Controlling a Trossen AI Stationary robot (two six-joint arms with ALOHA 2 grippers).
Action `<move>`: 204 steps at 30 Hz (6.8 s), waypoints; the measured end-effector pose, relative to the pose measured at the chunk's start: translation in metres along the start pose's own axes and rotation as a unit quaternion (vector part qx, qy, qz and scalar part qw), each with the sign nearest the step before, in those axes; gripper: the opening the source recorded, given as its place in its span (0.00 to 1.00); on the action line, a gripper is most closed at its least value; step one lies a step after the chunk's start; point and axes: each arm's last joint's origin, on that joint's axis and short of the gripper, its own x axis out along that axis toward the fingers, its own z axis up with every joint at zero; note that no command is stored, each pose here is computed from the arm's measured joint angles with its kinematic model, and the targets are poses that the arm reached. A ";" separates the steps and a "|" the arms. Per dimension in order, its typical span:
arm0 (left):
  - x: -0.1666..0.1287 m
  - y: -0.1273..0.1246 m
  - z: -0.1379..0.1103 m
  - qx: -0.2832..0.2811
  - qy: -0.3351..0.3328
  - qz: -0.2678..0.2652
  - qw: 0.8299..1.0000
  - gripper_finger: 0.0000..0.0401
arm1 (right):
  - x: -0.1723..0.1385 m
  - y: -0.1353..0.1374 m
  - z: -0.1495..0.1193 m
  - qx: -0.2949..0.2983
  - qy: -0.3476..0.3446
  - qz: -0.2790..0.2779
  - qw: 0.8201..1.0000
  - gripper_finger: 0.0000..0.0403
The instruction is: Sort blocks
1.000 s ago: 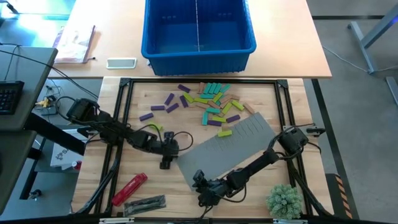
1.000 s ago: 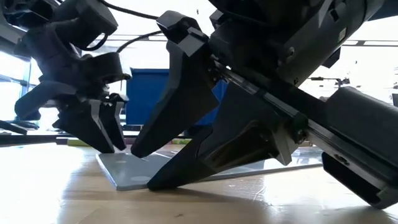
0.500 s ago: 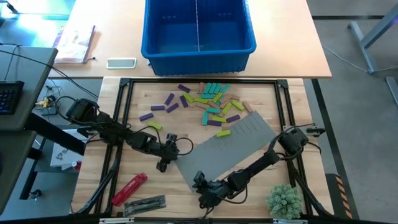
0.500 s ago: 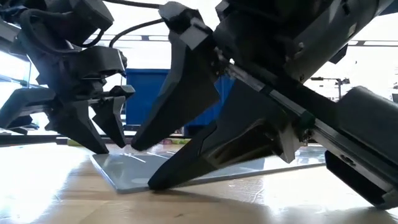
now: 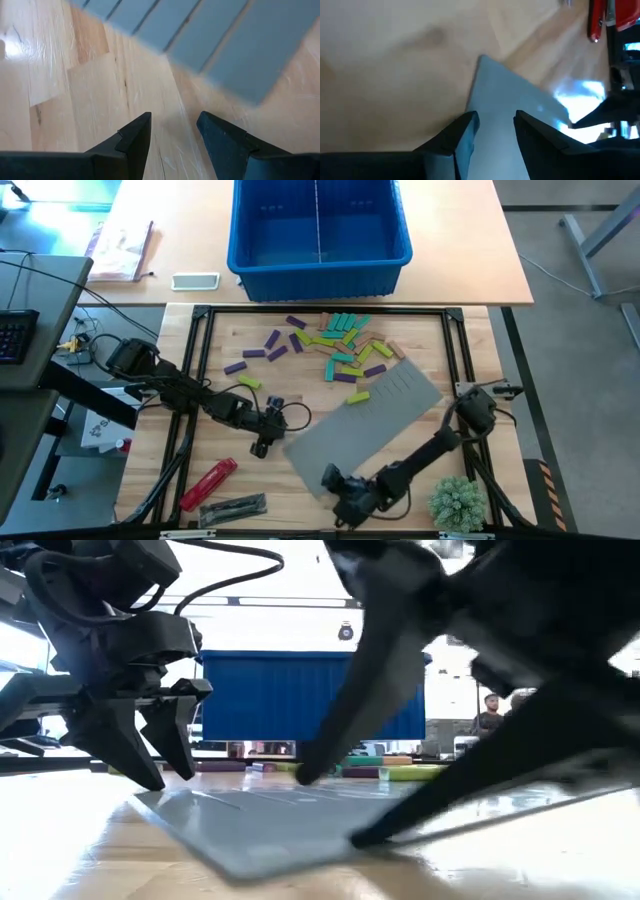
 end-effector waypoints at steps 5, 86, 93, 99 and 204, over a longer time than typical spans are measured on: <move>0.000 0.000 0.000 0.002 -0.002 0.001 1.000 0.39 | 0.000 0.010 0.002 0.041 0.007 0.015 0.999 0.33; 0.024 -0.012 0.008 0.669 -0.076 0.006 0.739 0.24 | 0.002 -0.009 -0.013 0.138 0.048 -0.004 0.989 0.33; 0.025 -0.013 0.012 0.687 -0.107 0.016 0.718 0.24 | 0.004 -0.014 -0.013 0.147 0.050 -0.031 0.987 0.33; 0.026 -0.013 0.013 0.685 -0.120 0.015 0.718 0.24 | 0.006 -0.017 -0.015 0.144 0.059 -0.058 0.986 0.33; 0.021 -0.023 0.039 0.622 -0.298 0.035 0.724 0.24 | 0.005 0.009 -0.007 0.161 0.041 0.010 0.986 0.33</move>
